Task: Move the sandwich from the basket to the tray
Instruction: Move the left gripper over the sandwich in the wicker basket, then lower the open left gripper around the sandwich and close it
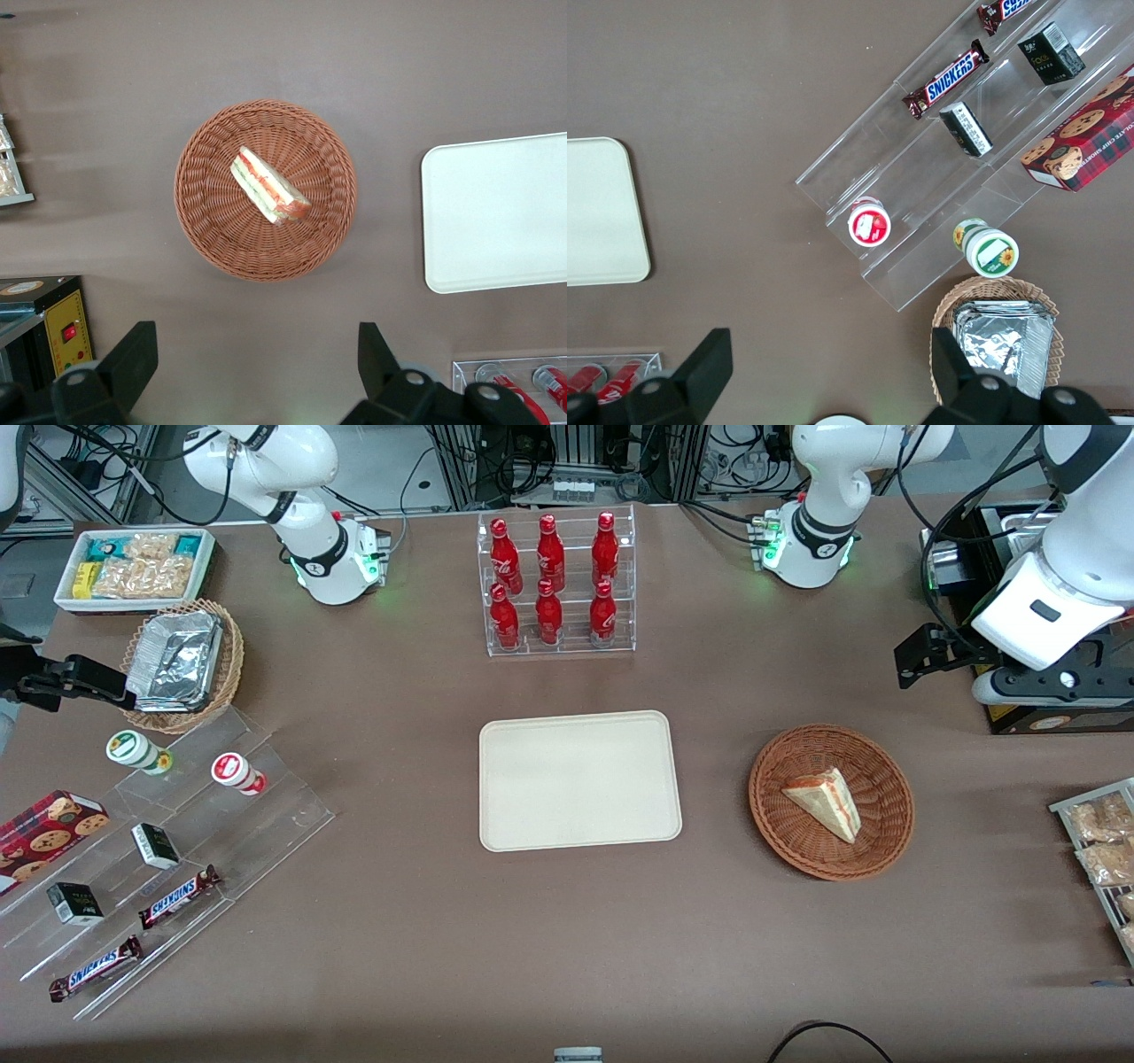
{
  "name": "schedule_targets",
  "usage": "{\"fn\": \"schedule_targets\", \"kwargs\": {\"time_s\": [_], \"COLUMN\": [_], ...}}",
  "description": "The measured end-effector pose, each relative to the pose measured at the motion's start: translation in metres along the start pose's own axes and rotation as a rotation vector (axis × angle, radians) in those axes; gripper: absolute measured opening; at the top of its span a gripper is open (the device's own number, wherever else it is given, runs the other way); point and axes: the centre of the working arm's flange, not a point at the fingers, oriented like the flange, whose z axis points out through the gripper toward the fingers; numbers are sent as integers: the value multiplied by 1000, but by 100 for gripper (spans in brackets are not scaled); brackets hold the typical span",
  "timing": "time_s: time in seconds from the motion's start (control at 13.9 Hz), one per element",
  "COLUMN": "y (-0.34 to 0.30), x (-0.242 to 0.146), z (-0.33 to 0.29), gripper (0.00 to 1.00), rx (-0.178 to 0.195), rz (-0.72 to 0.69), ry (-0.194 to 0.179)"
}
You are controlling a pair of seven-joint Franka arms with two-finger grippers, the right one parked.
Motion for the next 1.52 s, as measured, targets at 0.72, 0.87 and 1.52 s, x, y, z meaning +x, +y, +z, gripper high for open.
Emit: {"fn": "schedule_targets", "kwargs": {"time_s": [0.72,0.87,1.52], "y": [1,3,5], "x": [50,49,-3], "z": [126,179,300], "gripper": [100,100,100], "rx": [-12,-17,-57], "rz": [-97,-245,-680], "ry": [-38,5,80]}}
